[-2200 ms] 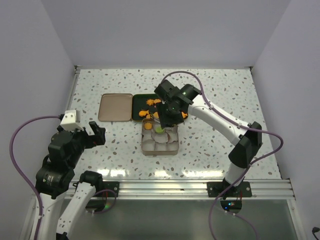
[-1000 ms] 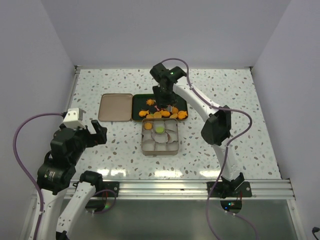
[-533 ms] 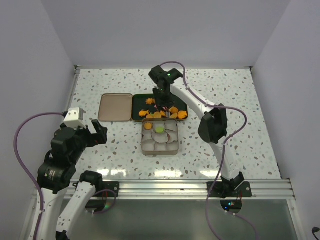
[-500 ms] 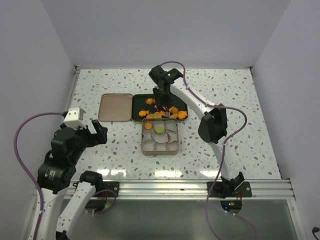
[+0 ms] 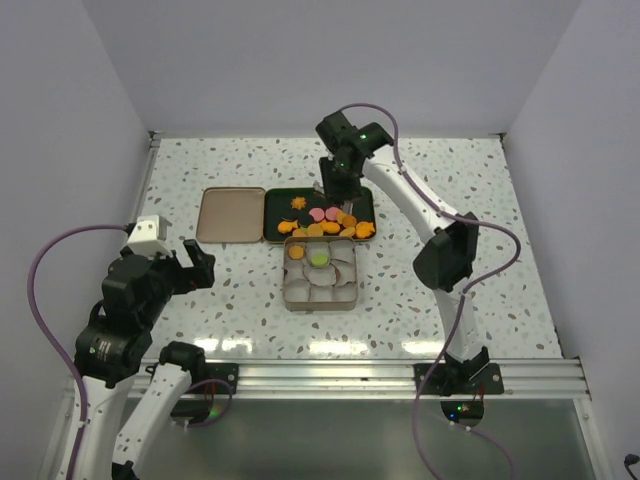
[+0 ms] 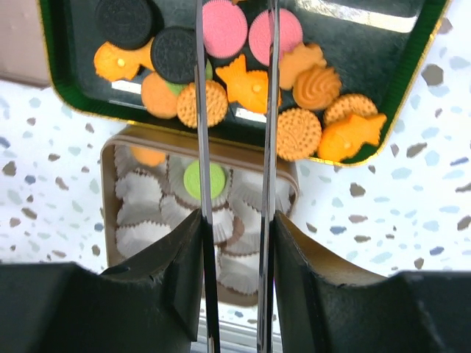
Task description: Pack the cookies
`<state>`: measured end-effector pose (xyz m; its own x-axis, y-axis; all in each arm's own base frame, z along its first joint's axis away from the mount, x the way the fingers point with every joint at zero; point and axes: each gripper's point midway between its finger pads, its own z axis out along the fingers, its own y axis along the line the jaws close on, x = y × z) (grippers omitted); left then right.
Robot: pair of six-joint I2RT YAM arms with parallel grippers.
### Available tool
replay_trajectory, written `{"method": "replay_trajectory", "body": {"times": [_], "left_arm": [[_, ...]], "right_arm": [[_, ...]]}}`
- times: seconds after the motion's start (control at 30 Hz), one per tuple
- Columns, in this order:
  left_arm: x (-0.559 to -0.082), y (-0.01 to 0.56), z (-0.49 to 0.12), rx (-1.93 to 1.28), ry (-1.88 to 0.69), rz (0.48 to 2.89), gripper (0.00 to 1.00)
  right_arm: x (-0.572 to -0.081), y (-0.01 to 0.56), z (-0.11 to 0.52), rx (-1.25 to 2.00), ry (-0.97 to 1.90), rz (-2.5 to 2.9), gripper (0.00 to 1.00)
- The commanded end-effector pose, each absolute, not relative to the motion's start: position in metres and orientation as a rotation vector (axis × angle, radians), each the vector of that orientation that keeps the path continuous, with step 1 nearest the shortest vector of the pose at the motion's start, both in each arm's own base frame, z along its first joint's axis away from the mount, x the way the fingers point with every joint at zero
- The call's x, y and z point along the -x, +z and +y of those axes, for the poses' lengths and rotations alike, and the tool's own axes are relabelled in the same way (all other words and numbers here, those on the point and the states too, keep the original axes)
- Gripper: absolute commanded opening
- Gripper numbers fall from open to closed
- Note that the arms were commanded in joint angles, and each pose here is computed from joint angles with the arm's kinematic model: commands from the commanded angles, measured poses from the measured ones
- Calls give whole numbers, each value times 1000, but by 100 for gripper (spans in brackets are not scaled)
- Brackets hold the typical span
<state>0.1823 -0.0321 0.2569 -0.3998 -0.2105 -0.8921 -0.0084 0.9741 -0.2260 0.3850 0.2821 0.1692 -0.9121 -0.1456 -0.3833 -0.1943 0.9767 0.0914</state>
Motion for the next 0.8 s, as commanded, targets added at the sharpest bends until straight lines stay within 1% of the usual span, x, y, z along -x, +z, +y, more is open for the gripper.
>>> {"method": "replay_trajectory", "body": {"times": [0.0, 0.03, 0.07, 0.1, 0.13, 0.17, 0.27, 0.4, 0.43, 0.47, 0.63, 0.77], "left_arm": [[-188, 266, -37, 110, -233, 1928, 100], [-188, 265, -36, 110, -232, 1931, 100], [-188, 265, -37, 109, -233, 1933, 100], [-188, 266, -37, 109, -233, 1932, 100], [-188, 266, -37, 109, -233, 1932, 100], [-188, 265, -36, 111, -230, 1933, 100], [-188, 265, -36, 110, -232, 1933, 100], [-189, 264, -37, 108, -232, 1936, 100], [-189, 265, -37, 108, -232, 1938, 100], [-189, 264, -37, 109, -234, 1939, 100], [-189, 264, -38, 105, -237, 1937, 100], [-188, 265, -37, 106, -236, 1935, 100]], "right_arm": [[-360, 233, 271, 250, 304, 2644, 17], [-355, 247, 268, 242, 333, 2613, 15], [-345, 241, 265, 241, 337, 2639, 11], [-340, 244, 263, 237, 352, 2635, 8], [-333, 260, 259, 226, 389, 2592, 7], [-325, 252, 255, 221, 382, 2619, 4], [-308, 260, 243, 215, 393, 2604, 0], [-286, 265, 234, 225, 439, 2598, 0], [-281, 256, 233, 229, 442, 2620, 0], [-275, 261, 232, 236, 475, 2607, 0], [-253, 250, 233, 253, 569, 2632, 0], [-240, 239, 225, 253, 551, 2667, 0]]}}
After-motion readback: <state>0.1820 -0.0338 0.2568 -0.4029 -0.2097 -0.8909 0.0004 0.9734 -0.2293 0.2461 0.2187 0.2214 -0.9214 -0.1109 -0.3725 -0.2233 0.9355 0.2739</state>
